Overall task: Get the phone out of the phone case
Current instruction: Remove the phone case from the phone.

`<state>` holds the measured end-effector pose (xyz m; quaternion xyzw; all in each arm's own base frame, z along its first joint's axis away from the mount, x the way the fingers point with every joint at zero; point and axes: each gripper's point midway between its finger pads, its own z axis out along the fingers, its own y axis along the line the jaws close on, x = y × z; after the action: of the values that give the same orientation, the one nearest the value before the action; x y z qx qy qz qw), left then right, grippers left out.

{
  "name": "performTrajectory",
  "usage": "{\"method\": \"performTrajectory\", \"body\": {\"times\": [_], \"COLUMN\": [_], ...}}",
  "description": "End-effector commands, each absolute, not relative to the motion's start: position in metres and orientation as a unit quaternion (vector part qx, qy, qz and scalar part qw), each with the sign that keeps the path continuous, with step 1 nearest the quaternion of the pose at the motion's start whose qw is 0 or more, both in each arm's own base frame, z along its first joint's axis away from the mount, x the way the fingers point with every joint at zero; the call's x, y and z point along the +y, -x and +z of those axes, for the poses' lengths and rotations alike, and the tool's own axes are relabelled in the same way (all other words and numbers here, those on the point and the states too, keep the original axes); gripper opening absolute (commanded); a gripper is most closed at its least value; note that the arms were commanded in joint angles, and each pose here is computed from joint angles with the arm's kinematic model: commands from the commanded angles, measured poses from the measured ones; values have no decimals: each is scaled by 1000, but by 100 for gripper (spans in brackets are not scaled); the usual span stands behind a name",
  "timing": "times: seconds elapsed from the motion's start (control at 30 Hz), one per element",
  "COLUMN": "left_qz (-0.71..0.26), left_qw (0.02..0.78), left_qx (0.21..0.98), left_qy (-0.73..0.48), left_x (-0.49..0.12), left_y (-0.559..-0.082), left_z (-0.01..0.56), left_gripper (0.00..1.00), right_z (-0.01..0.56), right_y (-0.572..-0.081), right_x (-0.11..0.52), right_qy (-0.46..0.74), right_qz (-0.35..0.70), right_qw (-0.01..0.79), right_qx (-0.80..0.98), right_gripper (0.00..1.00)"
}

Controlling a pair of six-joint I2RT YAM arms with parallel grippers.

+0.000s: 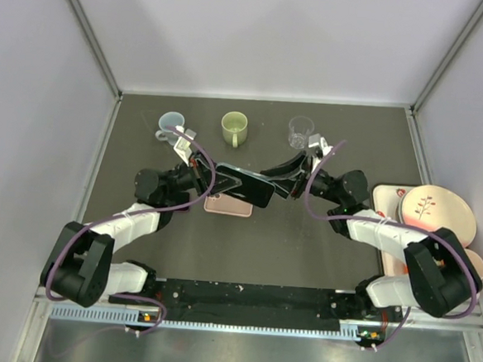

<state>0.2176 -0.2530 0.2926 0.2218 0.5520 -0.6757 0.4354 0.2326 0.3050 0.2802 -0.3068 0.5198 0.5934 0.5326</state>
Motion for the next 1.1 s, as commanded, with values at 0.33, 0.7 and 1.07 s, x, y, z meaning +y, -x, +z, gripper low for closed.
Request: {"method": "performTrajectory", "body": {"times": [0.33, 0.7, 1.07], "left_qz": [-654, -649, -643], "left_qw": [569, 575, 570], "left_qx": [426, 433, 455], "left_qy": [-257, -246, -233], "left_x": [-234, -229, -231], "left_y": [-209, -215, -226], "left_z": [354, 353, 340], "left_gripper": [0, 0, 0], "right_z": [275, 267, 278], "right_y": [-167, -129, -127], "right_x": [335, 345, 345], "right_qy": [447, 500, 488], "right_qz": [648, 674, 681], "right_qw": [412, 342, 356], "right_qx": [459, 423, 414], "right_gripper": [37, 24, 0]}}
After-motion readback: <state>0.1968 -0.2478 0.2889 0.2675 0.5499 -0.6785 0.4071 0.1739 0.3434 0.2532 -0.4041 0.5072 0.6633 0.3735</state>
